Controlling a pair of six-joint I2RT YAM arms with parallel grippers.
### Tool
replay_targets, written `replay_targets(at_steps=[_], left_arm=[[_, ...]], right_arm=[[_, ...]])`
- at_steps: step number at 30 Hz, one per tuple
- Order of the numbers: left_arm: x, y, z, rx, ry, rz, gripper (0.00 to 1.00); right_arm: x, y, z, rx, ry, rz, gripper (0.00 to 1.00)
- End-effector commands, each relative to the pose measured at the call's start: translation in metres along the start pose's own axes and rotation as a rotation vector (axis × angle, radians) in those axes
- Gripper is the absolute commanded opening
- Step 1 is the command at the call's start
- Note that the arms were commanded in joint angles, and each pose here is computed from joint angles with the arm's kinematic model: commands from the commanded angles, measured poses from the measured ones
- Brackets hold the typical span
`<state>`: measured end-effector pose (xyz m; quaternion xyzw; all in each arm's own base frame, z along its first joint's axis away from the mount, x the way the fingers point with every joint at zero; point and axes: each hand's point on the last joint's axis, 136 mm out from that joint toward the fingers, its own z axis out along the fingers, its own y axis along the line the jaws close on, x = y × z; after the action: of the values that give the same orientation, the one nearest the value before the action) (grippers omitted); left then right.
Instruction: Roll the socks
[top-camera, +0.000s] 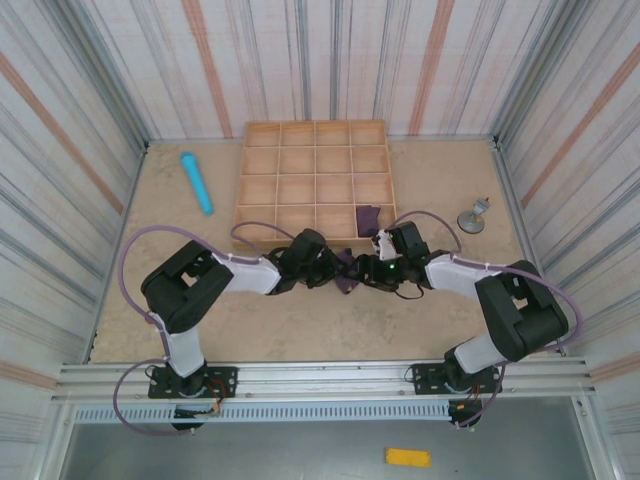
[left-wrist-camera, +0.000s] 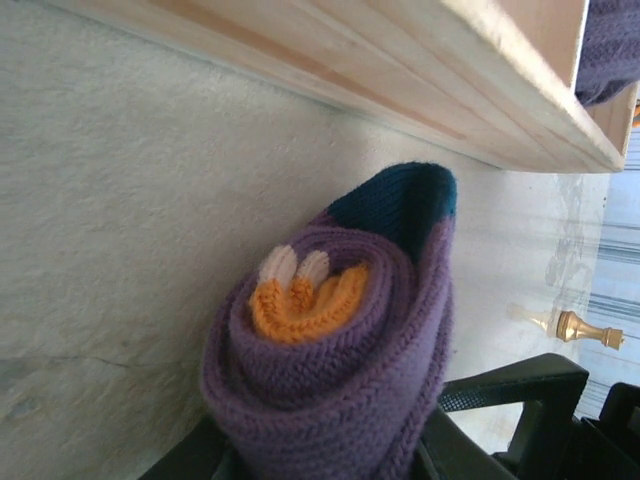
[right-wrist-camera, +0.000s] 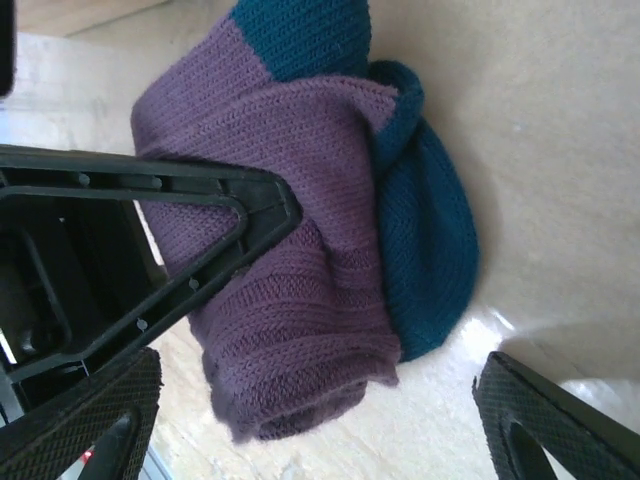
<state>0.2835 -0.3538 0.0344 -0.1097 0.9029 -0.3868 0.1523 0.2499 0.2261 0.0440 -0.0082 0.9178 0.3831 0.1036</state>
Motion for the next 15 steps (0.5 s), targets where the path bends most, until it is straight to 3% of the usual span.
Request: replay_targets(at_steps=[1, 9, 15], left_arm=[[0.020, 0.056, 0.009, -0.174, 0.069, -0.007, 0.07], [0.018, 0.055, 0.011, -0.159, 0.080, -0.026, 0.07], [0.017, 0.061, 0.010, -0.154, 0.091, -0.048, 0.06]], right_arm=[[-0.002, -0.006, 0.012, 0.002, 0.016, -0.044, 0.84], [0.024, -0.021, 0.028, 0.074, 0.078, -0.116, 0.71], [0.024, -0.020, 0.018, 0.107, 0.026, -0.185, 0.83]])
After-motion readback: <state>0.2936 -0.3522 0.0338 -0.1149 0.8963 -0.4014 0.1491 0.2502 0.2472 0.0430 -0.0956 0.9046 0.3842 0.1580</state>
